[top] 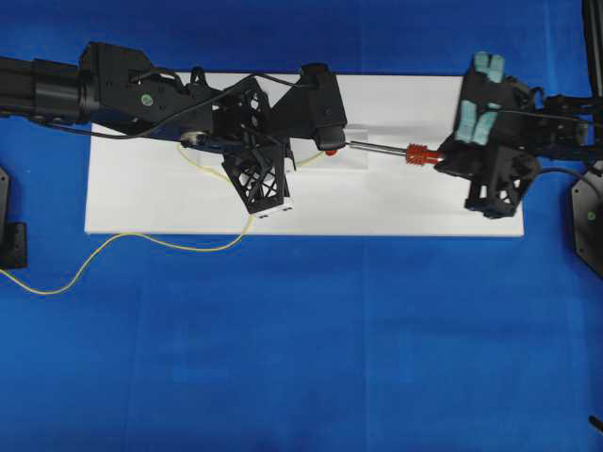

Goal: Touch the tip of the soldering iron to the tip of the solder at the mark.

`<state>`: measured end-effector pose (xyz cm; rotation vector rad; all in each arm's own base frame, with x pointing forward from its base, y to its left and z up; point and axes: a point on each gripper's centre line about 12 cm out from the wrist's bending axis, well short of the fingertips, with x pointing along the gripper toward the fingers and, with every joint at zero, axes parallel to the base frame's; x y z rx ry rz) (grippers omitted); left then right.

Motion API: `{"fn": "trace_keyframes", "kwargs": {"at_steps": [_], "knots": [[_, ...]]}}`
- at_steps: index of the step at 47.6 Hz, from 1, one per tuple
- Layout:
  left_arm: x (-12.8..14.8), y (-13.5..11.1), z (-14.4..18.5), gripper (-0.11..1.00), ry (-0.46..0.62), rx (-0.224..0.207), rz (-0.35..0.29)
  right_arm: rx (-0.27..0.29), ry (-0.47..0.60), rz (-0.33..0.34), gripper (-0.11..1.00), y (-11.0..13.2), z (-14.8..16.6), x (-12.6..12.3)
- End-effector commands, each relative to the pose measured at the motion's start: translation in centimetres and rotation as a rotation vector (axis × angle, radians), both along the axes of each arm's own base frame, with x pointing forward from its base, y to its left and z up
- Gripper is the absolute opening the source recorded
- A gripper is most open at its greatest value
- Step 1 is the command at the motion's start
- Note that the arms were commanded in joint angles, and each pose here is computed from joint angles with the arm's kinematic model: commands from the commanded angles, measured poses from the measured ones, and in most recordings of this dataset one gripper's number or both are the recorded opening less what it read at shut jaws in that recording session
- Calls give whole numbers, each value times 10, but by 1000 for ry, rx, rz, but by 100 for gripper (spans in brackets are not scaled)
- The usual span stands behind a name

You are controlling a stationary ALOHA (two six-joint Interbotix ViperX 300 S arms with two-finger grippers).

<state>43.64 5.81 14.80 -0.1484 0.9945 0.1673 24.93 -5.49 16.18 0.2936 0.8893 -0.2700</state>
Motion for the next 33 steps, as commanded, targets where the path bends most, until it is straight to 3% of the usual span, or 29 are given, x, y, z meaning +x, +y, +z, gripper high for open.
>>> {"fn": "trace_keyframes", "kwargs": {"at_steps": [1, 14, 33], "knots": [[5, 1, 14, 3, -35, 7, -2, -7, -17, 0, 6, -3, 6, 12], [5, 1, 13, 3, -32, 7, -3, 15, 62, 2, 6, -5, -6, 22], [7, 0, 16, 3, -25, 11, -11, 17, 65, 3, 6, -5, -5, 23]]}}
